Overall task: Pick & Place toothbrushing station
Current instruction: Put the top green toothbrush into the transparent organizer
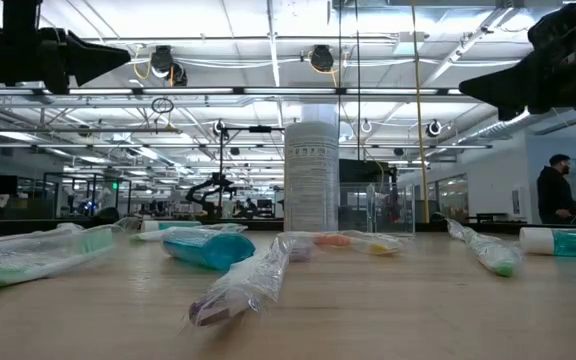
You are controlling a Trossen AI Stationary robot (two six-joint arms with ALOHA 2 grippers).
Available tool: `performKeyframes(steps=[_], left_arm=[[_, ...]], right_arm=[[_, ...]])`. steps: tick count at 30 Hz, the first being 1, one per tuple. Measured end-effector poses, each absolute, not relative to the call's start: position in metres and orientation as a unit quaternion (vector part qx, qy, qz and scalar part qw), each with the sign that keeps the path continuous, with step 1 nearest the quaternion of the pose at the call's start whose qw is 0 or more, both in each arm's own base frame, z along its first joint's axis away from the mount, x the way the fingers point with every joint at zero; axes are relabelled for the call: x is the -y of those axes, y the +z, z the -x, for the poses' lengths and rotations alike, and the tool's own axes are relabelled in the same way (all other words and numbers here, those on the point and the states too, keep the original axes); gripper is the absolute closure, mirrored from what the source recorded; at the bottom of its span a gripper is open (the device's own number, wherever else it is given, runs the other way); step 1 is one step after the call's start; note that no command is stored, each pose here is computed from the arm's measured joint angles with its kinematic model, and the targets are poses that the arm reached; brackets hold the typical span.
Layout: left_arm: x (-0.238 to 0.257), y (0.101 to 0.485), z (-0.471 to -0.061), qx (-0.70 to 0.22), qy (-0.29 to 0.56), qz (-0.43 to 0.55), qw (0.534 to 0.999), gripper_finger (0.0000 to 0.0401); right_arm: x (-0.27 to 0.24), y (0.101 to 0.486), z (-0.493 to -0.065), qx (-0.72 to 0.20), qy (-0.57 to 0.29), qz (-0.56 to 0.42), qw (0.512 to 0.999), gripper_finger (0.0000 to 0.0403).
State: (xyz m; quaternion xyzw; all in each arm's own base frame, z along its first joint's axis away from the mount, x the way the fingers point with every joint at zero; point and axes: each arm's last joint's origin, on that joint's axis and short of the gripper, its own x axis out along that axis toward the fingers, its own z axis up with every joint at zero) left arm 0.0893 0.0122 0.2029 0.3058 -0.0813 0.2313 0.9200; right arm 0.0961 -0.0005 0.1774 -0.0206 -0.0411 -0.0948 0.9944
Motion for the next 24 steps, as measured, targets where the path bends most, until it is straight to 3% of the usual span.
performKeyframes(steps=[4,12,16,20,24], left_arm=[[-0.012,0.203,-0.09,0.101,0.216,-0.223,0.945,0.0274],[-0.011,0.203,-0.09,0.155,0.175,0.031,0.972,0.0274],[-0.011,0.203,-0.09,0.172,0.156,0.13,0.964,0.0274],[-0.011,0.202,-0.09,0.175,0.15,0.164,0.959,0.0274],[-0.01,0.191,-0.093,0.118,0.135,0.193,0.965,0.0274]], right_arm=[[0.001,0.177,-0.096,0.047,-0.092,-0.04,0.994,0.0399],[0.001,0.178,-0.096,0.056,-0.088,-0.117,0.988,0.0399],[0.001,0.18,-0.096,0.063,-0.091,-0.084,0.99,0.0399],[0.001,0.189,-0.094,0.105,-0.094,-0.042,0.989,0.0399],[0.001,0.193,-0.093,0.124,-0.095,-0.023,0.987,0.0399]])
